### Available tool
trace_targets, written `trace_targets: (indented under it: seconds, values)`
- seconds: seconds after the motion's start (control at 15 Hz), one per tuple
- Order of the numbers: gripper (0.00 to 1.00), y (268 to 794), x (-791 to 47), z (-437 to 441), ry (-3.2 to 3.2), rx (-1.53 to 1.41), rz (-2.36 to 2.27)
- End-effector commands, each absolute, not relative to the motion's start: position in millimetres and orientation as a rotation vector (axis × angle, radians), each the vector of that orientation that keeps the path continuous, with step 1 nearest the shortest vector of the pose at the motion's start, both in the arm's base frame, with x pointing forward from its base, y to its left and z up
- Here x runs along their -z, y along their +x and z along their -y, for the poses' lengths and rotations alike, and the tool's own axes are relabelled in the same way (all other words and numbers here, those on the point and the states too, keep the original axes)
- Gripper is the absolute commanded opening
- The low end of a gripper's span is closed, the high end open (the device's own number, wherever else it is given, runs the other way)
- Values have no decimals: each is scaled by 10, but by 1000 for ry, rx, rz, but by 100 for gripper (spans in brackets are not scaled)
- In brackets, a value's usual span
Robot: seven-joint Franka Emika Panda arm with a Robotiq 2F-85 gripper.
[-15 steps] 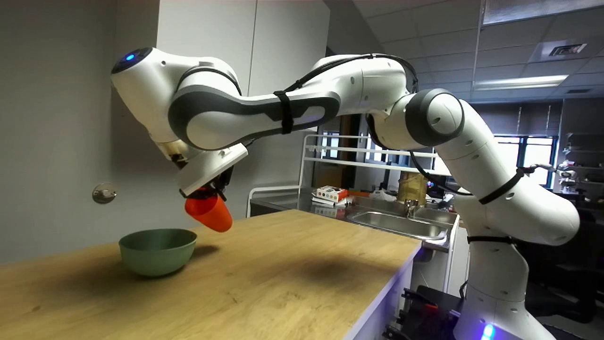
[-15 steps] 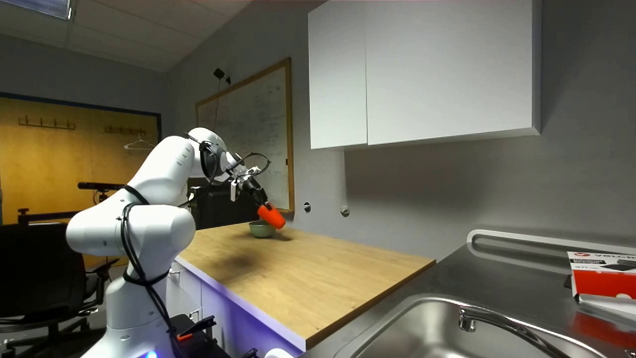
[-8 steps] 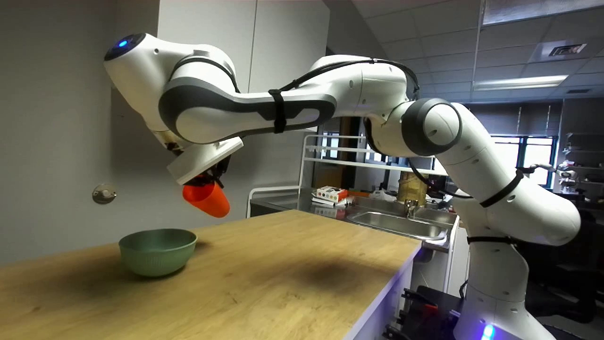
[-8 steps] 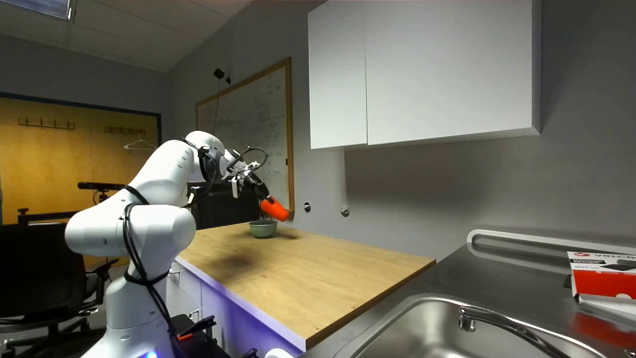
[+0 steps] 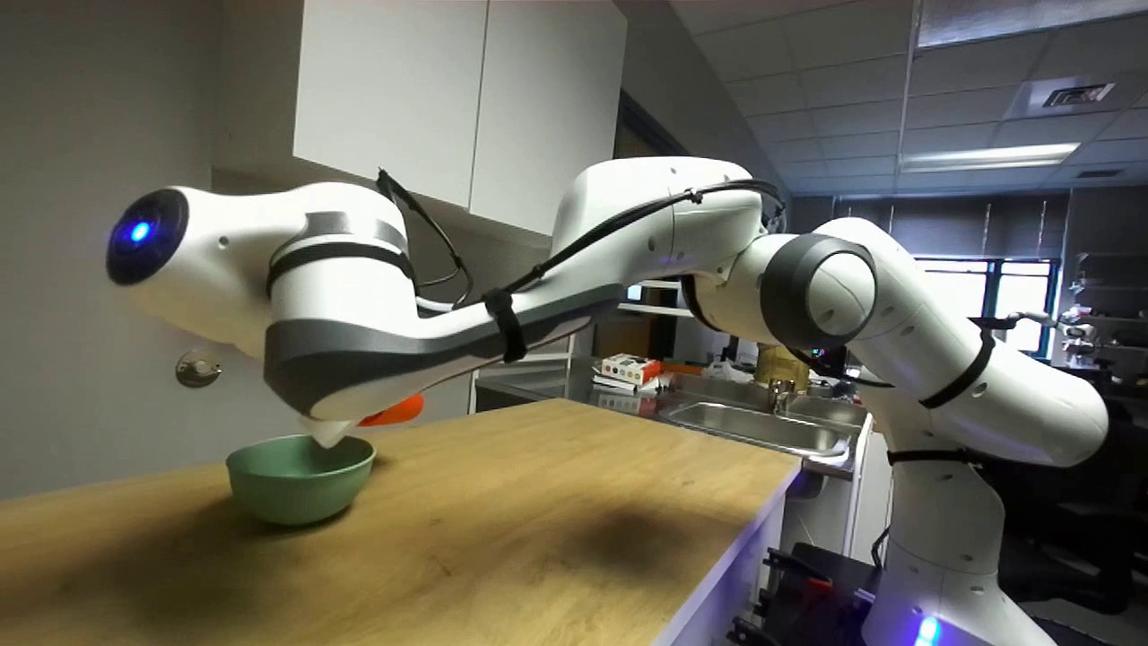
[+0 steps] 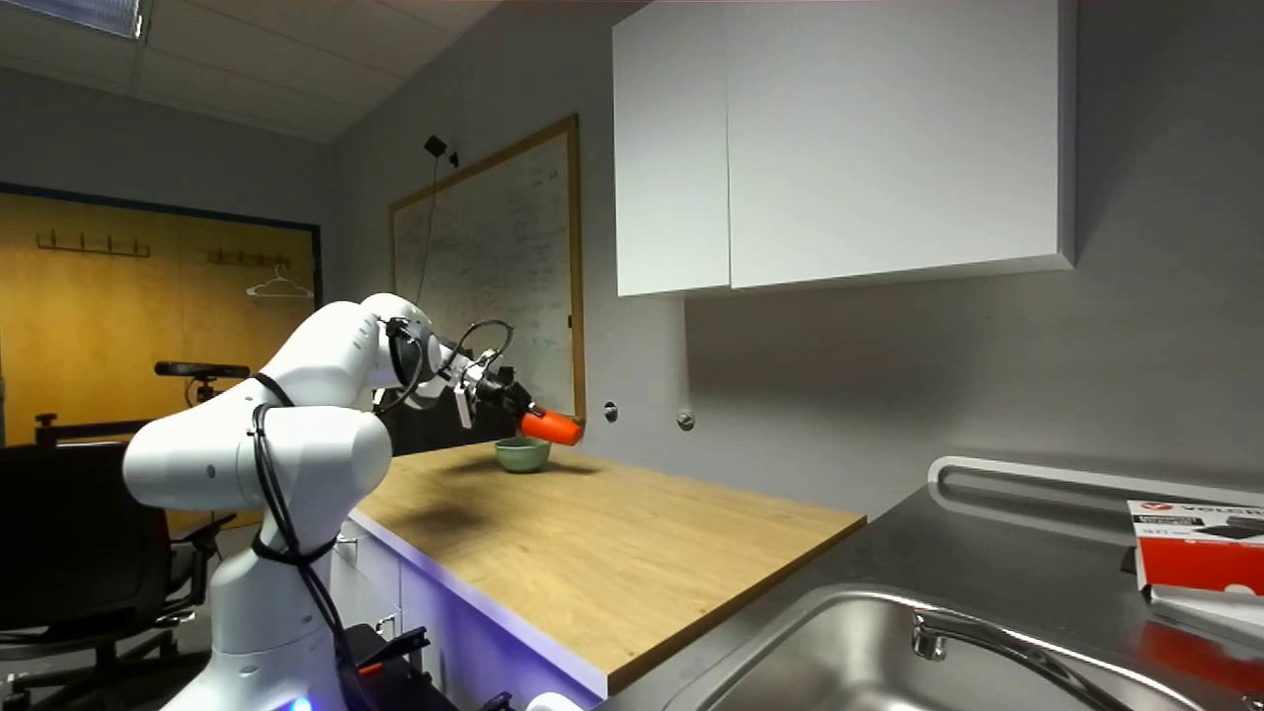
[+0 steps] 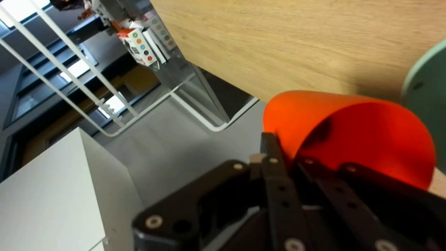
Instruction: Pour the contents in the orange cup into the bowl
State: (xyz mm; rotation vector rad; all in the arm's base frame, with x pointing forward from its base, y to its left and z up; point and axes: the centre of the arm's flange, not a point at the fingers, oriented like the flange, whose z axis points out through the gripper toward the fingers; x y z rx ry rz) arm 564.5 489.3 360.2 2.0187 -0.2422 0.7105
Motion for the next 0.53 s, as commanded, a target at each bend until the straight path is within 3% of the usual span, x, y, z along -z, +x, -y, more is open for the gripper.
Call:
trace_targets:
  seconds: [0.0, 0.47]
  values:
    - [1, 5674, -3546, -5208, 1907, -805, 226]
    - [1, 5605, -3432, -5327, 1752, -934, 217]
